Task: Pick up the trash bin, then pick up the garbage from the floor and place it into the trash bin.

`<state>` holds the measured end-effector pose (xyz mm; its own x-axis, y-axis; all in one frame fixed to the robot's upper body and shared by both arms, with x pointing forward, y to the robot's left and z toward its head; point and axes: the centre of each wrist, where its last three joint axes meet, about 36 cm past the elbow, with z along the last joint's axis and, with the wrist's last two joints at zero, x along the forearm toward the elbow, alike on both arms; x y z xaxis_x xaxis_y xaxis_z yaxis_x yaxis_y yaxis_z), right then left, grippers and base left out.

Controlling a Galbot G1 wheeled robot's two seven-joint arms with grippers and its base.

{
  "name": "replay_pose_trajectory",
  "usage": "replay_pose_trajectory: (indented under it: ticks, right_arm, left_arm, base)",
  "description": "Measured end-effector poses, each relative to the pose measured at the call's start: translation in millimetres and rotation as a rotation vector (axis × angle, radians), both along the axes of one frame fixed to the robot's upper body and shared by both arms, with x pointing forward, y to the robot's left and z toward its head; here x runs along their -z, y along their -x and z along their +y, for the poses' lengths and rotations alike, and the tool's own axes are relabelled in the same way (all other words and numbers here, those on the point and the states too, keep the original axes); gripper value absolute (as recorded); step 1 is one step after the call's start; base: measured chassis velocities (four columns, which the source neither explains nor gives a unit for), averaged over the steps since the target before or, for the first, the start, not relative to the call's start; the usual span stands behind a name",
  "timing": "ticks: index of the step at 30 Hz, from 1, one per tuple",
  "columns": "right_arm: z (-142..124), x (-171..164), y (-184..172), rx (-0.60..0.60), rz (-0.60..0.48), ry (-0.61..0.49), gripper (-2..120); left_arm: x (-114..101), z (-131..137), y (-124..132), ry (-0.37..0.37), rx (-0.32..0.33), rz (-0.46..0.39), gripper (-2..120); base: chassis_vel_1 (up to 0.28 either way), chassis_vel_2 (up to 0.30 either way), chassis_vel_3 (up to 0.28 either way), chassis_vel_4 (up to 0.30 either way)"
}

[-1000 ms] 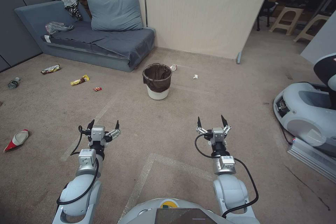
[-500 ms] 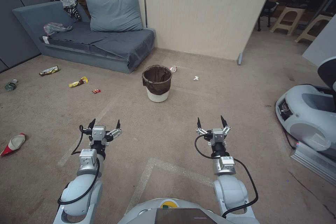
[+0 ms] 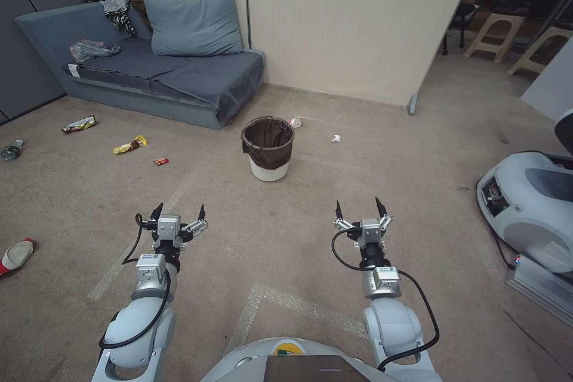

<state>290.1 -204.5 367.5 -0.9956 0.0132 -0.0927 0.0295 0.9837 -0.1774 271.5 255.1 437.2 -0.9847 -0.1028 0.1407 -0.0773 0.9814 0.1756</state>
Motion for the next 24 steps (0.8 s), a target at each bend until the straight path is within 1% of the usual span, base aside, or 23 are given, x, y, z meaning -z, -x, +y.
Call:
replay_pose_trajectory:
  ticks: [14, 24]
  right_arm:
    - [-1.1, 0.1, 1.0, -0.002, 0.003, 0.002, 100]
    - [-1.4, 0.6, 0.2, -0.005, 0.005, 0.002, 100]
  left_arm:
    - [-0.1, -1.4, -0.2, 0.002, 0.006, 0.000, 100]
    - [-0.1, -3.0, -0.7, 0.003, 0.009, 0.000, 100]
  base:
    - [-0.082, 0.077, 0.075, -0.075]
    - [-0.084, 0.090, 0.105, -0.084]
